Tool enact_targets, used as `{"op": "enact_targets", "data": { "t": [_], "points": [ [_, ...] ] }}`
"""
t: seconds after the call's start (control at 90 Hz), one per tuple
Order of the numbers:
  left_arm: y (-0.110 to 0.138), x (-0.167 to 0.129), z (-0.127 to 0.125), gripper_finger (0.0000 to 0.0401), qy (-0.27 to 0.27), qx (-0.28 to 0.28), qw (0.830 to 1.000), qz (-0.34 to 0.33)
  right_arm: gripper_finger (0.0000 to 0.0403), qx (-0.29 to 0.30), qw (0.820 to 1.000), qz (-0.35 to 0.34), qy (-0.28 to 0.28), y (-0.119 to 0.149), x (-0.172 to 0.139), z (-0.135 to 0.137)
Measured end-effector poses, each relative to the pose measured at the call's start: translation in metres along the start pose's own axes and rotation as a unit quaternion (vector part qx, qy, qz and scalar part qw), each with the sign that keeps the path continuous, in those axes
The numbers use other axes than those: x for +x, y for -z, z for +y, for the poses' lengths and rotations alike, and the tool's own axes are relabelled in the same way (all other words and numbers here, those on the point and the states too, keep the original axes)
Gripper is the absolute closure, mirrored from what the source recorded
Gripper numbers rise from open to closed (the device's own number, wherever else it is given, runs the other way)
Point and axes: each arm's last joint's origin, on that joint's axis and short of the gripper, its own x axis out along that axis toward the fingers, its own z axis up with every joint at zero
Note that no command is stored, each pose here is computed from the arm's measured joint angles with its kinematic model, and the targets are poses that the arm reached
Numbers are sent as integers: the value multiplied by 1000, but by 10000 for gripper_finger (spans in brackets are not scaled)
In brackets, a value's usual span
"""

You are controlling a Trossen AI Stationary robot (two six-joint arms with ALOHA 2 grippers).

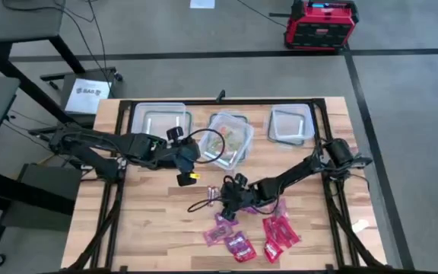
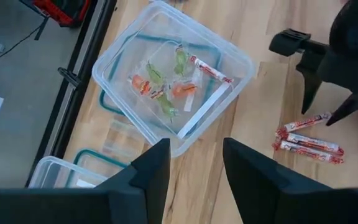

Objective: Sort candy
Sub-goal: Put the middle right white candy into the center transparent bin

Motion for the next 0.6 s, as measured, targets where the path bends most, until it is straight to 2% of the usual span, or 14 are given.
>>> {"op": "enact_targets", "data": {
  "t": [0.333,0.411,0.544,0.6],
  "points": [
    [0,0,0,268,0,-1,1000,-1,276,-9,1000,12,12,9,12,-3],
    [0,0,0,268,0,-1,1000,-1,301,-31,999,20,18,9,13,-5],
    [0,0,0,268,0,-1,1000,-1,373,-50,998,44,18,9,14,-11],
    [0,0,0,268,0,-1,1000,-1,384,-54,997,51,13,8,15,-13]
  ]
}}
